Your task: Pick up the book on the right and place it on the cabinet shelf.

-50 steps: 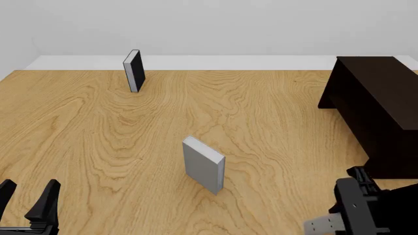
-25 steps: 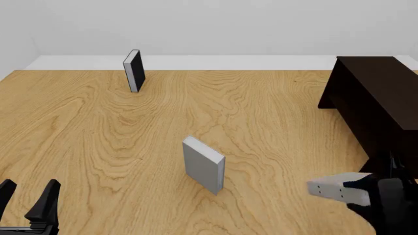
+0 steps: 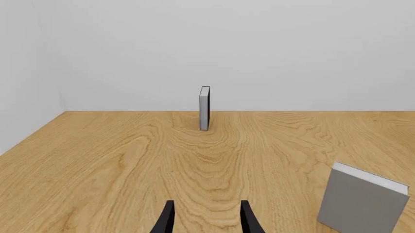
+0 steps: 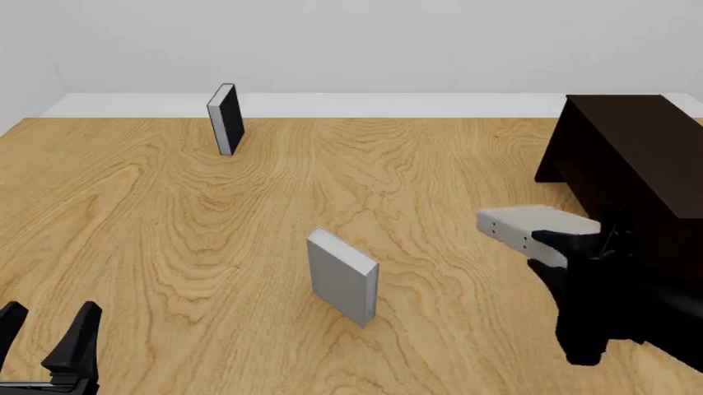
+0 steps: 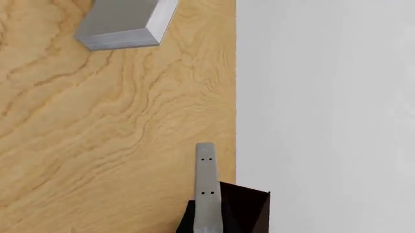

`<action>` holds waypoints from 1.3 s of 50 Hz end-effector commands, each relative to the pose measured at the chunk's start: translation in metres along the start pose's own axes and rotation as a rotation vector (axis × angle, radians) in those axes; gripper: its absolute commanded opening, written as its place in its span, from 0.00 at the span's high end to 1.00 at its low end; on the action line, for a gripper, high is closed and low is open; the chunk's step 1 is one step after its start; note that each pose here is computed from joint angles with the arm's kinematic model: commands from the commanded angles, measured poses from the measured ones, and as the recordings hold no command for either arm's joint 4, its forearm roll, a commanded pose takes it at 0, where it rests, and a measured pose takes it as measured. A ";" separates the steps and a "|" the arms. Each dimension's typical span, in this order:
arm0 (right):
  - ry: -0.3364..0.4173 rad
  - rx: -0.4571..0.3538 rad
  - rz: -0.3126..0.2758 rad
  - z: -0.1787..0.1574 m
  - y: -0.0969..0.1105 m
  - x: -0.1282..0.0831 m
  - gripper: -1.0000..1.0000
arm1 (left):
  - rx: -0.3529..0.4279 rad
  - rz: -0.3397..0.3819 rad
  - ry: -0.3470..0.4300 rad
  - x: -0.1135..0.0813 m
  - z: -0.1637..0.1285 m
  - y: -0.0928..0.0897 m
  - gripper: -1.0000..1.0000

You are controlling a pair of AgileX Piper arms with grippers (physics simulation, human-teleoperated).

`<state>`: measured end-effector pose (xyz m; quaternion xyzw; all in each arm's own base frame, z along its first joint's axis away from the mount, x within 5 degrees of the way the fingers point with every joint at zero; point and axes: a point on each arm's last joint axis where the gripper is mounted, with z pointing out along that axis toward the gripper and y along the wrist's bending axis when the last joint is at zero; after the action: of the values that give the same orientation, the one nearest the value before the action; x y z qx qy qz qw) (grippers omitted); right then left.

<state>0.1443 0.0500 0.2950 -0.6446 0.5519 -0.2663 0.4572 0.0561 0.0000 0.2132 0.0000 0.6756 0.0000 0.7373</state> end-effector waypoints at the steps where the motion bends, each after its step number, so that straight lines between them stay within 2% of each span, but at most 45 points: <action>1: -0.010 0.260 0.000 0.021 -0.010 0.005 1.00 | 0.000 0.000 0.000 0.000 0.000 0.000 0.00; 4: -0.028 0.254 -0.002 0.029 -0.009 0.002 1.00 | 0.000 0.000 0.000 0.000 0.000 0.000 0.00; 6: -0.020 0.291 0.026 0.033 -0.015 0.004 1.00 | 0.000 0.000 0.000 0.000 0.000 0.000 0.00; 8: -0.023 0.307 -0.014 0.042 -0.008 0.004 1.00 | 0.000 0.000 0.000 0.000 0.000 0.000 0.00; 10: -0.017 0.344 -0.003 0.044 -0.014 0.006 1.00 | 0.000 0.000 0.000 0.000 0.000 0.000 0.00; 12: 0.003 0.404 -0.051 0.049 -0.011 0.011 1.00 | 0.000 0.000 0.000 0.000 0.000 0.000 0.00; 13: 0.006 0.400 -0.052 0.052 -0.010 0.011 1.00 | 0.000 0.000 0.000 0.000 0.000 0.000 0.00; 14: -0.005 0.428 -0.084 0.056 -0.006 0.010 1.00 | 0.000 0.000 0.000 0.000 0.000 0.000 0.00; 15: -0.019 0.459 -0.087 0.059 -0.008 0.007 1.00 | 0.000 0.000 0.000 0.000 0.000 0.000 0.00; 17: 0.011 0.440 -0.075 0.064 -0.004 0.014 1.00 | 0.000 0.000 0.000 0.000 0.000 0.000 0.00; 19: 0.012 0.475 -0.062 0.069 -0.007 0.016 1.00 | 0.000 0.000 0.000 0.000 0.000 0.000 0.00; 25: 0.013 0.468 -0.058 0.091 -0.001 0.019 1.00 | 0.000 0.000 0.000 0.000 0.000 0.000 0.00; 27: 0.005 0.491 -0.074 0.099 0.002 0.018 1.00 | 0.000 0.000 0.000 0.000 0.000 0.000 0.00; 29: 0.012 0.480 -0.088 0.107 0.010 0.020 1.00 | 0.000 0.000 0.000 0.000 0.000 0.000 0.00; 30: 0.014 0.510 -0.069 0.106 0.005 0.021 1.00 | 0.000 0.000 0.000 0.000 0.000 0.000 0.00; 34: 0.018 0.498 -0.075 0.116 0.011 0.023 1.00 | 0.000 0.000 0.000 0.000 0.000 0.000 0.00; 36: 0.039 0.503 -0.053 0.116 0.008 0.030 1.00 | 0.000 0.000 0.000 0.000 0.000 0.000 0.00; 41: 0.046 0.517 -0.070 0.125 0.010 0.032 1.00 | 0.000 0.000 0.000 0.000 0.000 0.000 0.00; 48: 0.080 0.523 -0.031 0.133 0.007 0.044 1.00 | 0.000 0.000 0.000 0.000 0.000 0.000 0.00; 55: 0.094 0.502 -0.005 0.145 0.011 0.051 1.00 | 0.000 0.000 0.000 0.000 0.000 0.000 0.00; 65: 0.110 0.483 -0.009 0.158 0.022 0.058 1.00 | 0.000 0.000 0.000 0.000 0.000 0.000 0.00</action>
<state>0.2727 0.0450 0.2050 -0.5143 0.4912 -0.4248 0.5601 0.0561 0.0000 0.2132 0.0000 0.6756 0.0000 0.7373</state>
